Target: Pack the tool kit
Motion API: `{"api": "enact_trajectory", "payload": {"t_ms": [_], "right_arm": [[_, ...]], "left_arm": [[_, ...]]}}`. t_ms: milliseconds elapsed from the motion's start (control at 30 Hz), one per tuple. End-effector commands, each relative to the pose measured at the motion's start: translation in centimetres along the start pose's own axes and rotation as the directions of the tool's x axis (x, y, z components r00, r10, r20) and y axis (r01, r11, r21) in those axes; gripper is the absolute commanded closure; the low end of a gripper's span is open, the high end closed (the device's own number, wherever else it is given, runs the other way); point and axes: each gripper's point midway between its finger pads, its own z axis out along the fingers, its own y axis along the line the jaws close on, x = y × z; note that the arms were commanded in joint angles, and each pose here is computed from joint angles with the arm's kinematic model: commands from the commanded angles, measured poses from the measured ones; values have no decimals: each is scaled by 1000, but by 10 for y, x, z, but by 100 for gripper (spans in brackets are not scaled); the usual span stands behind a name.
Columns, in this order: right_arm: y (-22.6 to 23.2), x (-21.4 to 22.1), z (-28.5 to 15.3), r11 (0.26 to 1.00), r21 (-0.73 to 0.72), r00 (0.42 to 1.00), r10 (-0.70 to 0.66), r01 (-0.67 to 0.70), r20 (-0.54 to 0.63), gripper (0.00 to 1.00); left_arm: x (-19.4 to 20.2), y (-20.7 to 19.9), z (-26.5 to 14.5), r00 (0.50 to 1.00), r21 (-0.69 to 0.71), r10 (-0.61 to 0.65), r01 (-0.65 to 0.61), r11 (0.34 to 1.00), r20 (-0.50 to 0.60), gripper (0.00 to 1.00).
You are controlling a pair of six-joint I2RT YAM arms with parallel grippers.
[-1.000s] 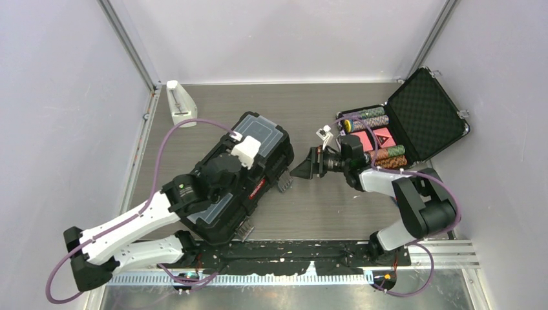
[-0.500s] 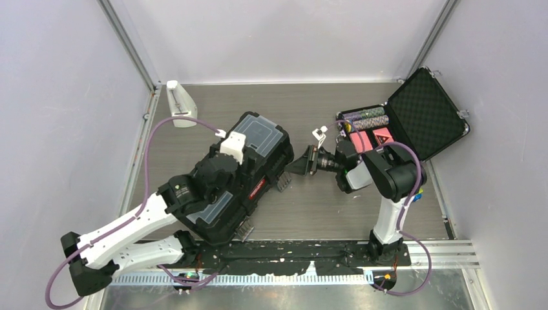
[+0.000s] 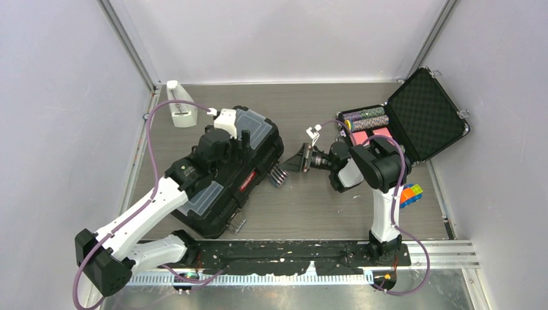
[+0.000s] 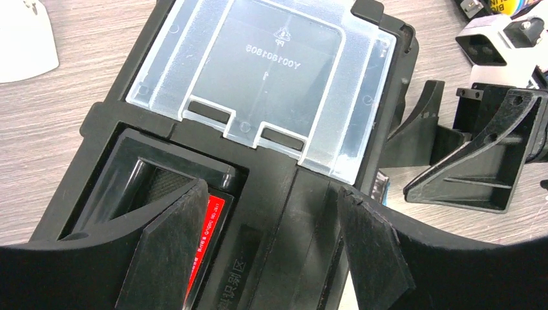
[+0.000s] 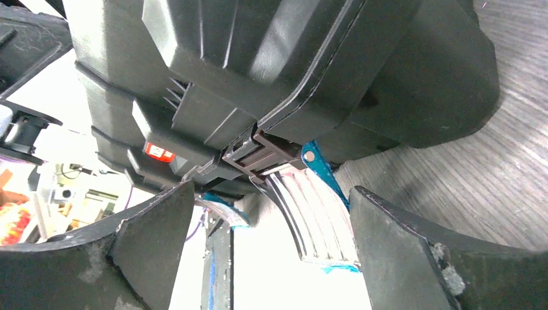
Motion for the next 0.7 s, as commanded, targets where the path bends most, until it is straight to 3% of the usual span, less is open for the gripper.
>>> {"api": "enact_trajectory", "payload": {"t_ms": [0,200,300,400,467,567,667], "right_arm": [[33,9,0,990,-136,998,-44,38,-46,11],[48,9,-1,984,-177,996,-37,22,-85,31],[57,6,-1,982,-190,995,-10,-9,-97,39],[64,1,1,978,-201,994,29,-50,-108,44],[68,-3,2,976,-209,993,38,-60,-109,45],[72,-8,4,975,-214,993,44,-66,-105,45],[72,-10,5,974,-209,993,62,-83,-104,45]], "left_arm": [[63,47,0,965,-145,111,-149,978,-238,22],[39,27,-11,976,-11,167,-170,985,-142,21],[21,9,-22,968,63,245,-241,968,-60,21],[2,-18,-37,928,108,370,-374,921,55,21],[-6,-39,-46,875,147,466,-482,863,135,20],[-5,-74,-57,827,217,514,-557,801,227,20],[9,-101,-58,818,270,521,-573,774,245,20]]}}
